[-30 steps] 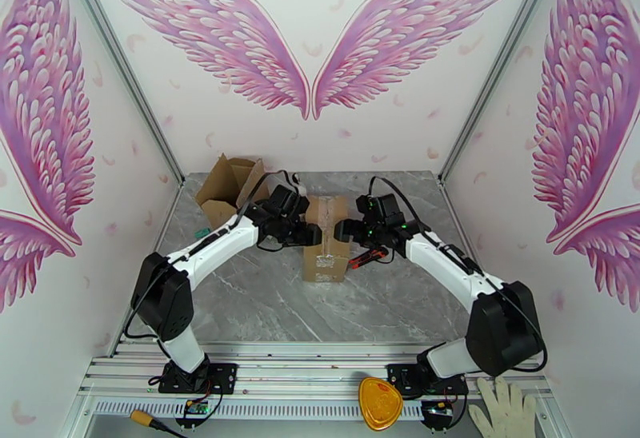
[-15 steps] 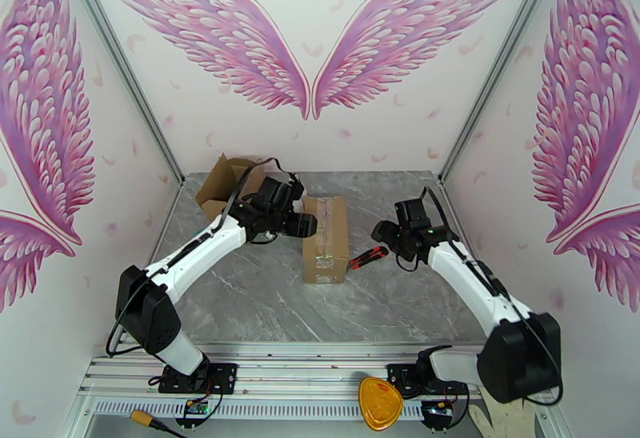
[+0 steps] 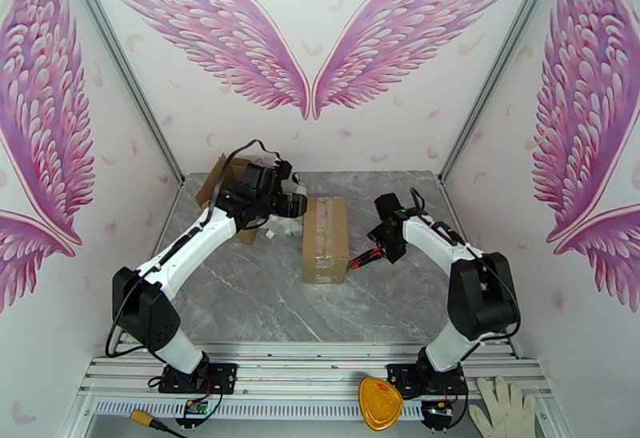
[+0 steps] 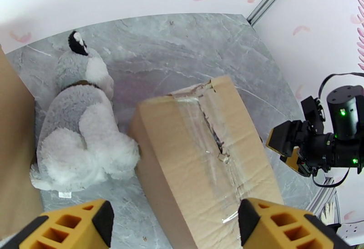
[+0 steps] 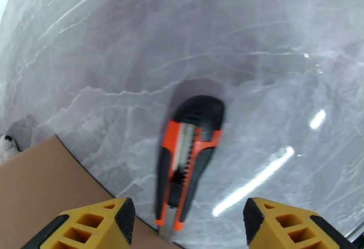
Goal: Unpack the express box
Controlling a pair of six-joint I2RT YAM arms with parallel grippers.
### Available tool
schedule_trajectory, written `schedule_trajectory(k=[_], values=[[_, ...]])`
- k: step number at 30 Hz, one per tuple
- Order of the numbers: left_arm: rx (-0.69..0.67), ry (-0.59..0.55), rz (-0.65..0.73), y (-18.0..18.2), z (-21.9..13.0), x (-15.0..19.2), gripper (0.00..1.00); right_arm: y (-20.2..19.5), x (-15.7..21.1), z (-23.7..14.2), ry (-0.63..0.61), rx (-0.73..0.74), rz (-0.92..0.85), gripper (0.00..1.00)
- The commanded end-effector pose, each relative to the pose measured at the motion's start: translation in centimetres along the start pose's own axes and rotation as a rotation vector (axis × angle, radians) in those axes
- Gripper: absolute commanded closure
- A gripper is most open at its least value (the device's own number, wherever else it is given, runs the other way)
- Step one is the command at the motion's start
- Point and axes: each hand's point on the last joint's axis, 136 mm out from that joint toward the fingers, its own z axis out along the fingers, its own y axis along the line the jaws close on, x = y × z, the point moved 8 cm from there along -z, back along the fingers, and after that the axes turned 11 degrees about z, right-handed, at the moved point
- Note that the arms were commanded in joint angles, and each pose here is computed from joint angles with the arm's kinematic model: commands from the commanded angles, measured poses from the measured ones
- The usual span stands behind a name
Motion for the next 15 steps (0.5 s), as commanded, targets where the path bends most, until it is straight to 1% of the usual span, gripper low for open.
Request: schedule_trajectory(k=[1,5,11,15], values=[[0.023,-0.030,-0.017,0.6,0.0,-0.7,0.23,0.4,0.4,1.0,0.014,0.107,0.027,0.32],[0.022,-0.023,-0.040,1.7,0.5,-0.6,0.23,0.9,1.3,2.9,0.070,0.136,0.049,0.32],[0.029,-0.008,-0.068,2.9,1.0,-0.5,0.23,0.9,2.3,4.8,0.093,0.177,0.064,0.33],[0.030,-0.003,-0.081,3.3,1.3,-0.6,0.23,1.1,2.6,5.8,0.087,0.183,0.064,0.34]])
